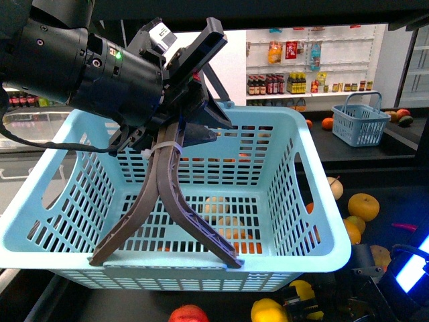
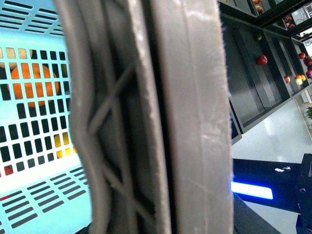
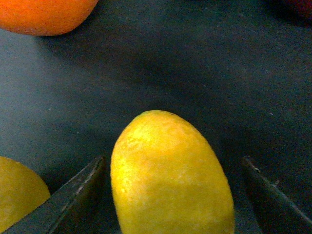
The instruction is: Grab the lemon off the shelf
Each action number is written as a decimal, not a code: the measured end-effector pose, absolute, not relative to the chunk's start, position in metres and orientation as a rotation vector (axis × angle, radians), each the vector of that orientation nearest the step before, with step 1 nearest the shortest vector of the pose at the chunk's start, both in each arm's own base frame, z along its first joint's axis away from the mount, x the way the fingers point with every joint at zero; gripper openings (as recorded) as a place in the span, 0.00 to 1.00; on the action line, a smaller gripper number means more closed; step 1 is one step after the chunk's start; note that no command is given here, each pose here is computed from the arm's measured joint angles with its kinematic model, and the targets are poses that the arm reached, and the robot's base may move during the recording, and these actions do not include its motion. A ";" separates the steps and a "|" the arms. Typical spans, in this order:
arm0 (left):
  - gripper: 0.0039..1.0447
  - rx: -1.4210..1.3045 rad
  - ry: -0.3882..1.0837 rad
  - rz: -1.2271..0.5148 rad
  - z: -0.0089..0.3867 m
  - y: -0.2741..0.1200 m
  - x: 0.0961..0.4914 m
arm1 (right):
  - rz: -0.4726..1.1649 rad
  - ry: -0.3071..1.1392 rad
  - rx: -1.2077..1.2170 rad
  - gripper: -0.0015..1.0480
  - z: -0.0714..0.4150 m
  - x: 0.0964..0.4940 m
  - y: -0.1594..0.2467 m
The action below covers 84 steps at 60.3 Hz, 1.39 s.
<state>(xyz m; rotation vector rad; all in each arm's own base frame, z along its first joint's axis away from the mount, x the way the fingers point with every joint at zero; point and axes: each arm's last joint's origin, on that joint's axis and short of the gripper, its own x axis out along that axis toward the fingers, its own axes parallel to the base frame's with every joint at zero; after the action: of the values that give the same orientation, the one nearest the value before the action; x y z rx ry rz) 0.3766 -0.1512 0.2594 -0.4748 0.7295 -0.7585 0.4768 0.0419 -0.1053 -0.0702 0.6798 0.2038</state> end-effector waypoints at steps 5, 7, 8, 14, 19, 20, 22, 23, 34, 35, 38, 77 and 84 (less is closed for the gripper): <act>0.26 -0.475 0.730 -0.758 0.259 -0.151 0.377 | 0.210 0.680 -0.072 0.67 -0.106 0.476 0.045; 0.26 -0.475 0.730 -0.758 0.259 -0.151 0.377 | 0.210 0.680 -0.072 0.64 -0.106 0.476 0.045; 0.26 -0.475 0.730 -0.758 0.259 -0.151 0.377 | 0.211 0.680 -0.073 0.60 -0.106 0.476 0.045; 0.26 -0.475 0.730 -0.758 0.259 -0.151 0.377 | 0.207 0.681 -0.071 0.50 -0.105 0.474 0.045; 0.26 -0.475 0.729 -0.758 0.259 -0.151 0.377 | 0.189 0.683 -0.065 0.47 -0.103 0.471 0.043; 0.26 -0.475 0.729 -0.758 0.259 -0.151 0.377 | 0.180 0.684 -0.064 0.47 -0.101 0.470 0.042; 0.26 -0.475 0.730 -0.758 0.259 -0.151 0.377 | 0.171 0.683 -0.064 0.46 -0.099 0.469 0.041; 0.26 -0.475 0.730 -0.758 0.259 -0.151 0.377 | 0.162 0.680 -0.065 0.46 -0.097 0.467 0.039; 0.26 -0.475 0.730 -0.758 0.259 -0.151 0.377 | 0.061 0.598 -0.071 0.46 -0.055 0.463 0.016; 0.26 -0.475 0.729 -0.758 0.259 -0.151 0.377 | 0.035 0.581 -0.074 0.46 -0.048 0.463 0.011; 0.26 -0.475 0.730 -0.758 0.259 -0.151 0.377 | -0.028 0.535 -0.079 0.46 -0.027 0.462 -0.002; 0.26 -0.475 0.729 -0.758 0.259 -0.151 0.377 | 0.234 0.044 0.384 0.45 0.216 0.374 0.020; 0.26 -0.475 0.729 -0.758 0.259 -0.151 0.377 | 0.347 0.064 0.407 0.45 0.216 0.364 0.049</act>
<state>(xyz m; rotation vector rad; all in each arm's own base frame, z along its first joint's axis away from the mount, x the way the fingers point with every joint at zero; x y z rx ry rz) 0.3766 -0.1512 0.2594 -0.4747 0.7294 -0.7581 0.3641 0.0492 0.2159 0.4071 0.0639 0.3465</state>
